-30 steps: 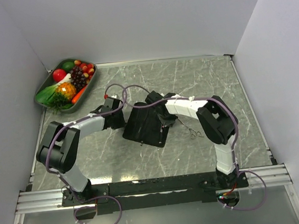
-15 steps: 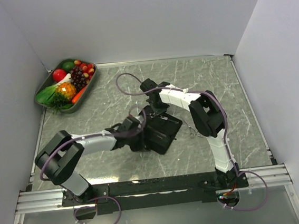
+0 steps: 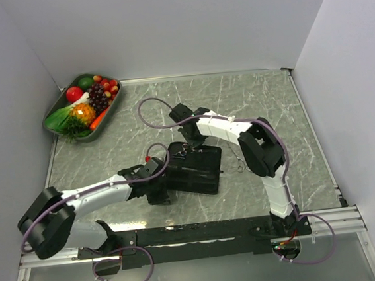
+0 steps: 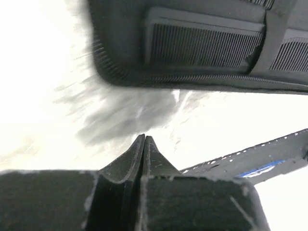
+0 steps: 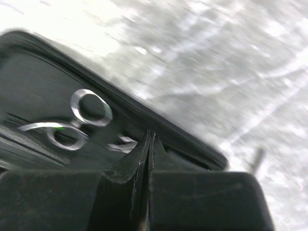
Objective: Sort the hair-cutting tools
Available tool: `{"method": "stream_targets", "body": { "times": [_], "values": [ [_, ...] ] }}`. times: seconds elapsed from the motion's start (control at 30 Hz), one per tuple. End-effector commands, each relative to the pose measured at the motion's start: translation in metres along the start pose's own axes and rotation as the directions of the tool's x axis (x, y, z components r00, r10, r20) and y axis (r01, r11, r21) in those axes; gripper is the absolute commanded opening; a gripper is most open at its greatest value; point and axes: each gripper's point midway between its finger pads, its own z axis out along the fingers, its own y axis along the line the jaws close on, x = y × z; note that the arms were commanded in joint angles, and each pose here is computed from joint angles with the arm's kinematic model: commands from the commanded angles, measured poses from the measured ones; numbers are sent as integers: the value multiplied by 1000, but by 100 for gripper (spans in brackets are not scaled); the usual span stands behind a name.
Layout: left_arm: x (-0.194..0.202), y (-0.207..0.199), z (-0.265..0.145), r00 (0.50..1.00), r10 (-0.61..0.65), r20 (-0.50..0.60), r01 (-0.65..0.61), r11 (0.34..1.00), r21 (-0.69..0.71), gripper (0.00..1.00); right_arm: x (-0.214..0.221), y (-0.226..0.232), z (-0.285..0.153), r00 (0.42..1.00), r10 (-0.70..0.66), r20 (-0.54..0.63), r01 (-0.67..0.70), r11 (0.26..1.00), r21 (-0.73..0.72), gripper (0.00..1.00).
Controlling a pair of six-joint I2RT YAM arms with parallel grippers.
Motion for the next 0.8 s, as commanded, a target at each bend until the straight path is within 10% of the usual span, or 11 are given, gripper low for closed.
{"method": "stream_targets", "body": {
  "times": [0.0,0.2,0.43,0.77],
  "values": [
    [-25,7,-37,994,-11,113,22,995,-102,4,-10,-48,-48,992,70,109,-85,987,139,2],
    [-50,-12,-69,981,-36,190,43,999,-30,15,17,-105,-80,965,210,159,-244,939,242,40],
    [-79,-9,-79,964,-74,257,78,997,-6,57,82,-140,-73,936,346,55,-348,896,276,51],
    [-81,-6,-67,968,-176,176,157,981,118,64,121,-121,-42,967,238,-94,-221,962,158,57]
  ]
}}
